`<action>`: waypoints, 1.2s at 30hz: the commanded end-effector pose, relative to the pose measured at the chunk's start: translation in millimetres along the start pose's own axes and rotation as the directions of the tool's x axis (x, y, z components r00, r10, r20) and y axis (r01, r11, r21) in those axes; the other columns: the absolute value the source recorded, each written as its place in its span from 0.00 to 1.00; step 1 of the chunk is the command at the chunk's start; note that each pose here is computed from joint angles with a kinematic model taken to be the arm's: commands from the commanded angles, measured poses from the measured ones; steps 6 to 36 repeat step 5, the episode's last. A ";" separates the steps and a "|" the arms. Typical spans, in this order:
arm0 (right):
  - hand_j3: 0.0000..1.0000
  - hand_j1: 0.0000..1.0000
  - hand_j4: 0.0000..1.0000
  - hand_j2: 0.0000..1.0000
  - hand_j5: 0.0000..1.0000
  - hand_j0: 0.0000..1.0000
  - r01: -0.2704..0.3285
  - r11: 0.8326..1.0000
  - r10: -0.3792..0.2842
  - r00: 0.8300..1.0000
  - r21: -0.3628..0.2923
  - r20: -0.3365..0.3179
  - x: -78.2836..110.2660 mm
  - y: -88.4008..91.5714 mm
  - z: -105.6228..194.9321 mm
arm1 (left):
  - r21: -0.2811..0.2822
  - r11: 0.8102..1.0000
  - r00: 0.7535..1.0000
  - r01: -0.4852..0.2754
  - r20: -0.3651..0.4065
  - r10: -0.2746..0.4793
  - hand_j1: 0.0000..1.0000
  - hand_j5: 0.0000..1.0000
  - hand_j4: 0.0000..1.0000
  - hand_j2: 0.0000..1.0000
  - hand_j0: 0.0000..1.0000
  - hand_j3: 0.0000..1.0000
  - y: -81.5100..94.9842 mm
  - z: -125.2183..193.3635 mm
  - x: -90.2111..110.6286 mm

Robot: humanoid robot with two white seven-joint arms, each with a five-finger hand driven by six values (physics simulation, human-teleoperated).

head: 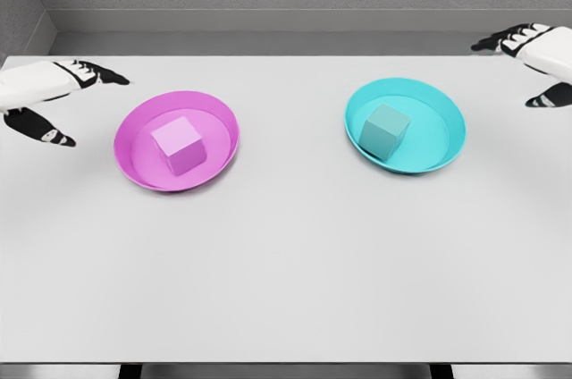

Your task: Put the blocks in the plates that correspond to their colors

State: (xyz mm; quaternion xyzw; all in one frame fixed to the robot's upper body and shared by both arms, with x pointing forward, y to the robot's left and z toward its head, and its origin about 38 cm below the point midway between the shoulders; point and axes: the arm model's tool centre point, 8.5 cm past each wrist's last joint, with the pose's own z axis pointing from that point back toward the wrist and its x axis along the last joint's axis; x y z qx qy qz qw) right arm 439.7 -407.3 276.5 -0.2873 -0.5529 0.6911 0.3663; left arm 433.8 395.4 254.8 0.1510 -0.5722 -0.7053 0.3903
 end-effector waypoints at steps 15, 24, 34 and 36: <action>1.00 1.00 1.00 1.00 1.00 1.00 -0.039 0.997 0.032 0.994 0.068 0.102 32.4 14.6 -23.2 | 0.008 1.000 0.999 -0.022 -0.026 0.022 1.00 1.00 1.00 1.00 1.00 1.00 -2.0 6.6 -7.9; 1.00 1.00 1.00 1.00 1.00 1.00 -0.039 0.997 0.032 0.994 0.068 0.102 32.4 14.6 -23.2 | 0.008 1.000 0.999 -0.022 -0.026 0.022 1.00 1.00 1.00 1.00 1.00 1.00 -2.0 6.6 -7.9; 1.00 1.00 1.00 1.00 1.00 1.00 -0.039 0.997 0.032 0.994 0.068 0.102 32.4 14.6 -23.2 | 0.008 1.000 0.999 -0.022 -0.026 0.022 1.00 1.00 1.00 1.00 1.00 1.00 -2.0 6.6 -7.9; 1.00 1.00 1.00 1.00 1.00 1.00 -0.039 0.997 0.032 0.994 0.068 0.102 32.4 14.6 -23.2 | 0.008 1.000 0.999 -0.022 -0.026 0.022 1.00 1.00 1.00 1.00 1.00 1.00 -2.0 6.6 -7.9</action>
